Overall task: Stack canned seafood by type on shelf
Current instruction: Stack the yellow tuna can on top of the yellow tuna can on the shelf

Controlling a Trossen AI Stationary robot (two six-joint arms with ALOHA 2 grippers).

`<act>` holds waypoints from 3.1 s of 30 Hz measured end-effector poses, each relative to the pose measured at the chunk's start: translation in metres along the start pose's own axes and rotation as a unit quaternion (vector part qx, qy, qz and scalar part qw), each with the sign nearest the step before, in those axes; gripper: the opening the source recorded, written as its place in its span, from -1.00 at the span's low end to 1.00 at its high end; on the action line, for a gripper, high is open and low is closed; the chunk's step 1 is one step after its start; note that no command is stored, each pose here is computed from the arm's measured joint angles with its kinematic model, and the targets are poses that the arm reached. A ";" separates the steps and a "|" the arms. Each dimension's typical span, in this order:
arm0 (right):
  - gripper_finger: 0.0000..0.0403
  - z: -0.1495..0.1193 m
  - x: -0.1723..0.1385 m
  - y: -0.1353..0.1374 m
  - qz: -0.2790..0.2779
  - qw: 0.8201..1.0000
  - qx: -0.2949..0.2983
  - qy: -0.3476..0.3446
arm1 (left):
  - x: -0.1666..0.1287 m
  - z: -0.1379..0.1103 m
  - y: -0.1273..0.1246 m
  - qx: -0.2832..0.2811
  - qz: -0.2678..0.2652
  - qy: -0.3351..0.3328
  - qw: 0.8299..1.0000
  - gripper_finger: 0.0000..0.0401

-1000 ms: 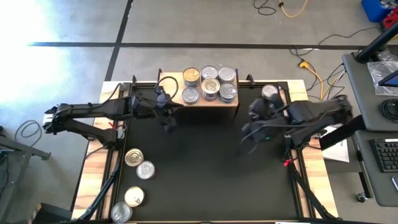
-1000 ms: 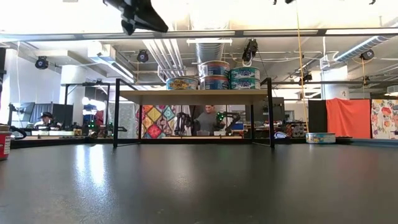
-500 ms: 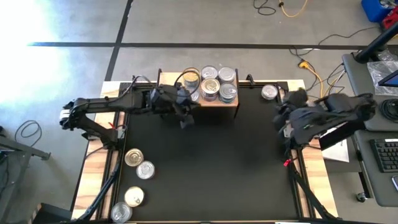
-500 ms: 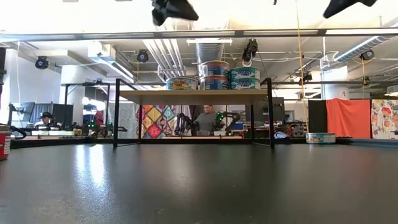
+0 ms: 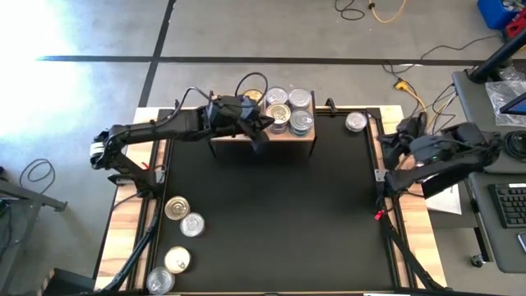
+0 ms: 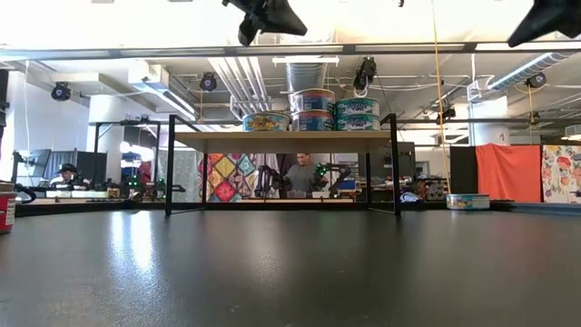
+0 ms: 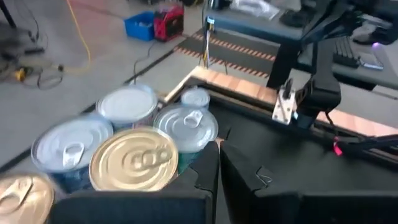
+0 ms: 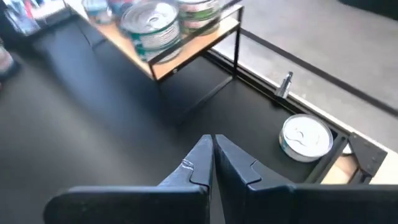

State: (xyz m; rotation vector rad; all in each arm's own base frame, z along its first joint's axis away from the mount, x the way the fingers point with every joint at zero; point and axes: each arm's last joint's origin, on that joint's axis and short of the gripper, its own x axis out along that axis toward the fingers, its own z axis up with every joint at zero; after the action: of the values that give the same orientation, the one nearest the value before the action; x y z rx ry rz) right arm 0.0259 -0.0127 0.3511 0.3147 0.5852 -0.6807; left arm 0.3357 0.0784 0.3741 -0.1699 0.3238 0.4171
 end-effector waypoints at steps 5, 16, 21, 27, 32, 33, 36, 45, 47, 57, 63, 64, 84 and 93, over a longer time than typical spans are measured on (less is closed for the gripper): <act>-0.95 -0.011 -0.006 -0.017 -0.012 1.000 0.024 0.008 | 0.004 0.002 0.001 0.012 0.002 -0.051 0.999 -1.00; -0.95 -0.032 0.018 -0.012 -0.078 0.936 0.344 0.004 | 0.019 -0.044 -0.004 -0.042 -0.016 -0.058 0.997 -1.00; -0.95 -0.041 0.032 -0.008 -0.101 0.854 0.508 -0.050 | 0.013 -0.057 -0.017 -0.027 -0.035 -0.042 0.998 -1.00; -0.95 -0.048 0.063 0.011 -0.076 0.759 0.629 -0.148 | 0.003 -0.067 -0.014 -0.013 -0.024 0.019 0.999 -1.00; -0.95 -0.053 0.098 0.023 -0.097 0.695 0.692 -0.169 | -0.022 -0.055 -0.011 0.066 -0.020 0.074 0.995 -1.00; -0.95 -0.052 0.106 0.024 -0.102 0.689 0.698 -0.167 | -0.028 -0.050 -0.010 0.084 -0.025 0.082 0.993 -1.00; -0.95 -0.050 0.135 0.028 -0.150 0.677 0.702 -0.163 | -0.050 -0.037 -0.008 0.120 -0.030 0.105 0.987 -1.00; -0.95 -0.031 0.186 0.001 -0.225 0.616 0.734 -0.178 | -0.110 -0.025 0.007 0.133 -0.004 0.142 0.981 -1.00; -0.95 -0.033 0.195 -0.012 -0.254 0.590 0.749 -0.160 | -0.122 -0.025 0.010 0.138 -0.002 0.147 0.979 -1.00; -0.95 -0.034 0.229 -0.077 -0.246 0.541 0.790 -0.152 | -0.165 -0.037 0.025 0.119 0.025 0.162 0.979 -1.00; -0.95 -0.041 0.244 -0.098 -0.267 0.550 0.780 -0.135 | -0.170 -0.040 0.028 0.126 0.041 0.158 0.979 -1.00; -0.95 -0.041 0.247 -0.102 -0.267 0.553 0.778 -0.134 | -0.170 -0.040 0.028 0.136 0.049 0.160 0.976 -1.00; -0.95 -0.058 0.251 -0.073 -0.335 0.613 0.715 0.016 | -0.178 -0.058 0.034 0.164 0.064 0.261 0.949 -0.97; -0.95 -0.077 0.237 0.012 -0.324 0.699 0.624 0.130 | -0.187 -0.059 0.037 0.151 0.065 0.256 0.953 -0.55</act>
State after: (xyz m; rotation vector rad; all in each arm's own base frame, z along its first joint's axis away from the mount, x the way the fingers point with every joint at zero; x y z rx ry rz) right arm 0.1510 -0.0869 0.1488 1.5598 0.4007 -1.7160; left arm 0.1427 0.0292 0.3789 0.0475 0.9072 0.4457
